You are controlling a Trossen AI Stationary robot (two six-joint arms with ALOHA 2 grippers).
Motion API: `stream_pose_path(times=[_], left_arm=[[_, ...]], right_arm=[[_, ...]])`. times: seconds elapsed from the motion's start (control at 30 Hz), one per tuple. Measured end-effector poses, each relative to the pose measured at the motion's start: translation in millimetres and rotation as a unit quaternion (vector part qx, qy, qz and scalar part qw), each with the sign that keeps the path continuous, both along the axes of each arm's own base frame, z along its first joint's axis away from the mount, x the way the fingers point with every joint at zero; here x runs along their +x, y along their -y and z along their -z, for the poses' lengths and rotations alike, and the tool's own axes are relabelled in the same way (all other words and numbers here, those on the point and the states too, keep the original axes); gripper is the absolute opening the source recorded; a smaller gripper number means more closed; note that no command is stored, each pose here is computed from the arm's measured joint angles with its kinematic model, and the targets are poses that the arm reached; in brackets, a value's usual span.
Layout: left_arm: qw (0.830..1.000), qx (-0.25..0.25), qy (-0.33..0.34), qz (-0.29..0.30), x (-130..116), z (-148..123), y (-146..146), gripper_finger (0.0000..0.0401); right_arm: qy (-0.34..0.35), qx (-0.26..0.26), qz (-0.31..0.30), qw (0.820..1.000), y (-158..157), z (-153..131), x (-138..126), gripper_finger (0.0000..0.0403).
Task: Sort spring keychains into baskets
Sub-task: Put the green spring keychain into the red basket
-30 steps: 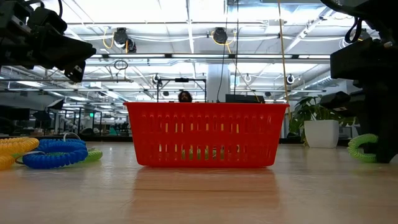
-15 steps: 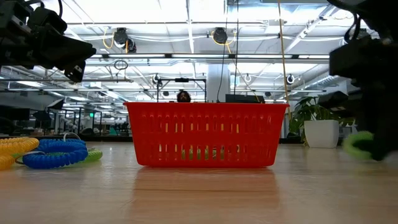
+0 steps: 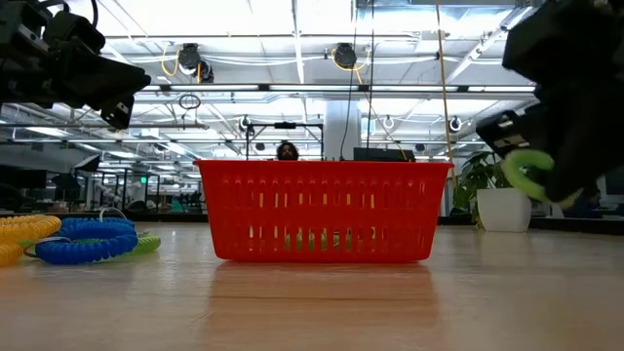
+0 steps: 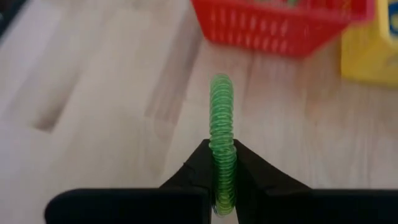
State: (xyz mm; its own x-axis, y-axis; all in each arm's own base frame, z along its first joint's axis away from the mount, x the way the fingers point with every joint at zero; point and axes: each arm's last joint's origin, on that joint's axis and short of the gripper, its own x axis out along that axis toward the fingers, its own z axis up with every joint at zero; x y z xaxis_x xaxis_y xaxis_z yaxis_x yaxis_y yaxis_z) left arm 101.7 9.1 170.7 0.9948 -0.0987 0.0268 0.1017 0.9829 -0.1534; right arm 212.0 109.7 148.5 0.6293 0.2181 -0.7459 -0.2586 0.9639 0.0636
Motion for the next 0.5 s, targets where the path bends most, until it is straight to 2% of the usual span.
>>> stream_pose_path(times=[0.5], left_arm=[[1.0, 0.0, 0.0, 0.0, 0.0, 0.0, 0.0, 0.006]], right_arm=[[0.138, 0.007, -0.048, 0.989, -6.6, -20.3, 15.8, 0.0022]])
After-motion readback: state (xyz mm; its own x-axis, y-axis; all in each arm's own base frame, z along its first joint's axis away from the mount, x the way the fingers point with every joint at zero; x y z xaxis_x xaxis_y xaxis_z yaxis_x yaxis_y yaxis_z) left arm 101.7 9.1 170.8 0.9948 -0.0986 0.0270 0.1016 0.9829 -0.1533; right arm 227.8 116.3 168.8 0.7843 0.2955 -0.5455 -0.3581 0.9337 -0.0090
